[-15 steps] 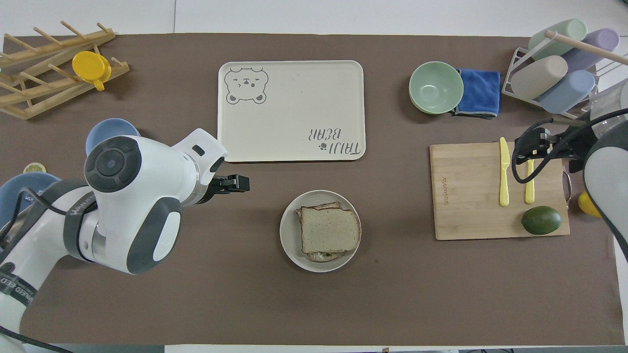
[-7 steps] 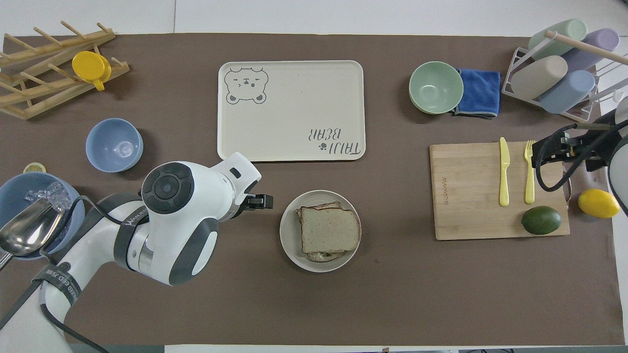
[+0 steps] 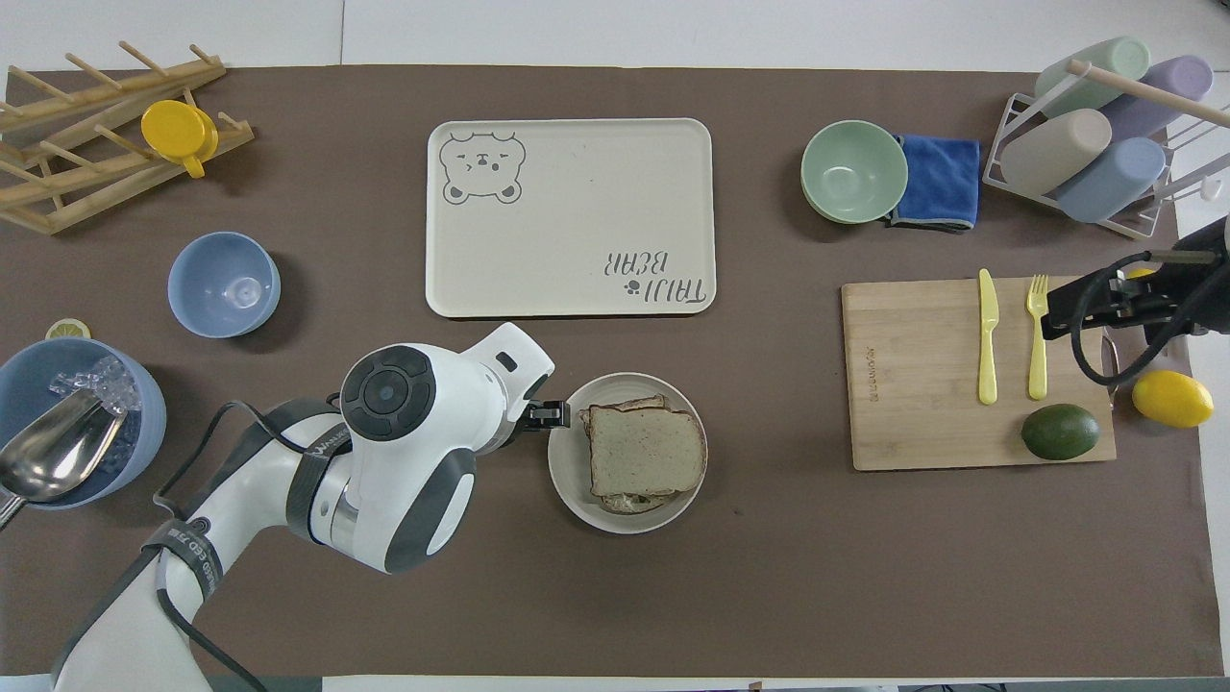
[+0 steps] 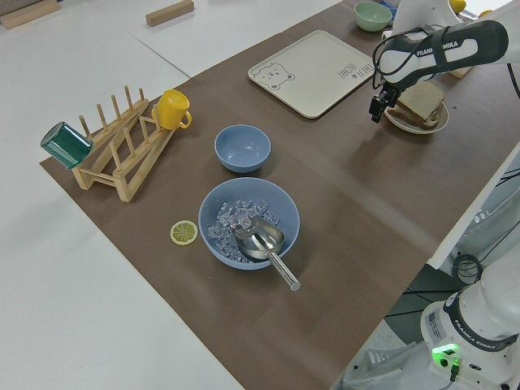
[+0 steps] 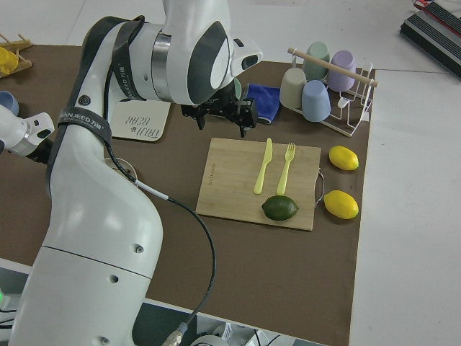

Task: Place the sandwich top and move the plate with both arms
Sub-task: 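Grasp the plate rim with the left gripper while the right gripper withdraws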

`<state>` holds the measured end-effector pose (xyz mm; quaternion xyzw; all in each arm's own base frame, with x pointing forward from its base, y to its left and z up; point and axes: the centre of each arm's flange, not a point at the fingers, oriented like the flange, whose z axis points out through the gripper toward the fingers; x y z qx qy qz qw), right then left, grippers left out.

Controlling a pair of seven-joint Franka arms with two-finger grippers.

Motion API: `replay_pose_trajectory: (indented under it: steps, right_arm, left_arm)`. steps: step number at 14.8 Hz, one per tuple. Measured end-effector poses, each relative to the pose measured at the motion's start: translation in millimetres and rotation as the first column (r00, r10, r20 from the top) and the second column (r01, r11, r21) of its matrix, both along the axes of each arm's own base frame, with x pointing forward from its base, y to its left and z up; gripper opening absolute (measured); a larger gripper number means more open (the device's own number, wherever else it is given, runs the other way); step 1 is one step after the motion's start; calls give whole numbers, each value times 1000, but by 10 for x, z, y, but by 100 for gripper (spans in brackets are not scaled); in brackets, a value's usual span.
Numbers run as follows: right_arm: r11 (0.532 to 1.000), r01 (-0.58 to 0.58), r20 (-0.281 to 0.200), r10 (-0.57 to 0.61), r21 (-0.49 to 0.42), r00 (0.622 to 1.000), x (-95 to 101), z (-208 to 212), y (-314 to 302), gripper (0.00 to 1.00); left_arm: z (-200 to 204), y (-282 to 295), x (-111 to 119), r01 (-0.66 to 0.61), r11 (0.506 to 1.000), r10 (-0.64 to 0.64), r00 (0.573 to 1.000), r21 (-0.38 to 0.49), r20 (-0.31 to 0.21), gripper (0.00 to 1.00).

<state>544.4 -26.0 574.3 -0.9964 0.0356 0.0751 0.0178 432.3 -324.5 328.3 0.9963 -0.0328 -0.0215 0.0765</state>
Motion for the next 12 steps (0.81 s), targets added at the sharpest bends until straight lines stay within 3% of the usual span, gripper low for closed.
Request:
replay_pose_trajectory:
  steps: [1, 4, 7, 8, 9, 10, 12]
  right_arm:
    - [1000, 0, 1, 0, 0, 1000, -2, 5, -1, 100]
    - [1000, 3, 1, -3, 0, 1000, -5, 8, -15, 100]
    - [1000, 4, 6, -4, 0, 1000, -16, 32, -23, 100]
    - [1000, 4, 8, -4, 1, 1000, -21, 42, -23, 100]
    - [1000, 4, 9, -4, 1, 1000, -25, 51, -23, 100]
    - [1000, 4, 10, -4, 1, 1000, -28, 57, -24, 100]
    - [1000, 4, 11, -4, 1, 1000, -30, 61, -24, 100]
  left_arm:
    - [-41, -37, -23, -6, 1000, 6, 1000, 3, -5, 72]
    - [-128, -93, -55, -20, 1000, 20, 1000, 8, -14, 59]
    - [-154, -120, -78, -26, 1000, 26, 999, 10, -21, 56]
    - [-157, -132, -90, -27, 1000, 27, 999, 9, -23, 48]
    - [-158, -140, -98, -33, 999, 33, 999, 9, -25, 48]
    - [-158, -145, -101, -38, 999, 38, 999, 9, -26, 40]
    - [-157, -152, -106, -44, 999, 45, 999, 8, -27, 34]
